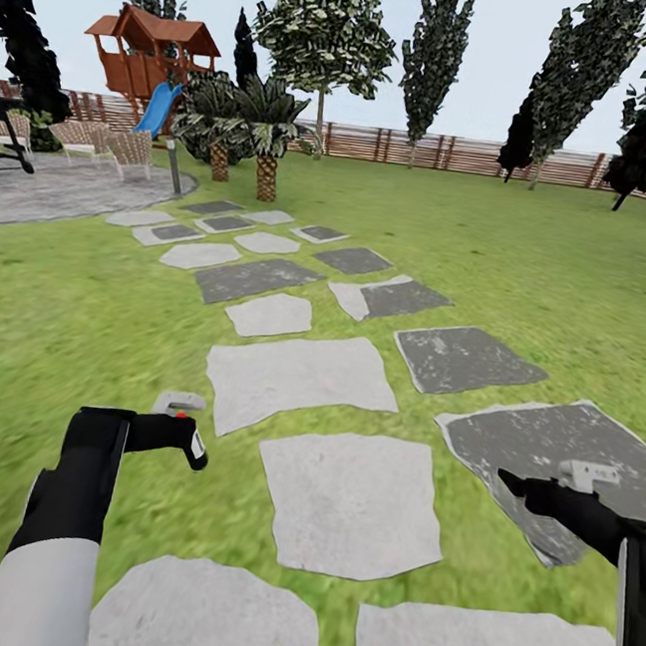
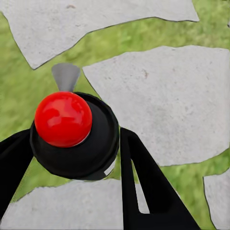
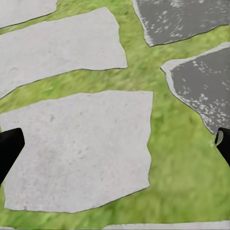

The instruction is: Pick up the pesticide atomizer in the garden and spray insectifuge to fully cover both potted plants in the garden.

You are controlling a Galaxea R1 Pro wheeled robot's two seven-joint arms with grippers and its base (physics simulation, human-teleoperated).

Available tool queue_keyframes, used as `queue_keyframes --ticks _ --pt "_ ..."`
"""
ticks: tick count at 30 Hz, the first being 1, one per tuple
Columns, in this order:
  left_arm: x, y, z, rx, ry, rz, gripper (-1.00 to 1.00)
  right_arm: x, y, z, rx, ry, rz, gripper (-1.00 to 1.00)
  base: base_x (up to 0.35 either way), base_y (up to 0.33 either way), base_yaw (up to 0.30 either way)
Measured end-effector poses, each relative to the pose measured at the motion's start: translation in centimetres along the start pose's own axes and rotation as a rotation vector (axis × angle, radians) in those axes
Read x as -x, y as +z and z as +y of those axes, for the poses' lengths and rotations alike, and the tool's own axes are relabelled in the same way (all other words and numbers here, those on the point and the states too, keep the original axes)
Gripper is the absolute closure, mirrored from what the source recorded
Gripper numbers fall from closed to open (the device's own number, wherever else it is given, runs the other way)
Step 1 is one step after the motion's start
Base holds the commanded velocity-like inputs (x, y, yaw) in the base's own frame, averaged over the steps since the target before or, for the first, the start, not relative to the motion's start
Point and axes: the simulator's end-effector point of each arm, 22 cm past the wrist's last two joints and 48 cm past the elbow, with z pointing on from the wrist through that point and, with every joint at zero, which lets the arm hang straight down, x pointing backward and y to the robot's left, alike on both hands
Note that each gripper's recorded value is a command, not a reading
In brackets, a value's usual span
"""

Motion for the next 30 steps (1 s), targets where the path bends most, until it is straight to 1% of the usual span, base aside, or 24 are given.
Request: queue_keyframes --ticks 4,8,10,30 --pt "0.0 0.0 0.0 0.000 0.000 0.000 1.00 0.0 -0.3 -0.4 0.002 0.015 -0.004 -1.00 0.335 0.000 0.000" --pt "0.0 0.0 0.0 0.000 0.000 -0.001 1.00 0.1 -0.5 0.9 0.074 0.020 -0.007 -1.00 0.335 0.000 0.030" --pt "0.0 0.0 0.0 0.000 0.001 0.000 1.00 0.0 -0.7 1.0 0.091 0.028 -0.009 -1.00 0.335 0.000 0.160" --pt "-0.4 0.4 0.0 0.000 -0.002 0.009 1.00 -0.3 -0.4 0.9 0.092 0.032 -0.005 -1.00 0.335 0.000 0.218"
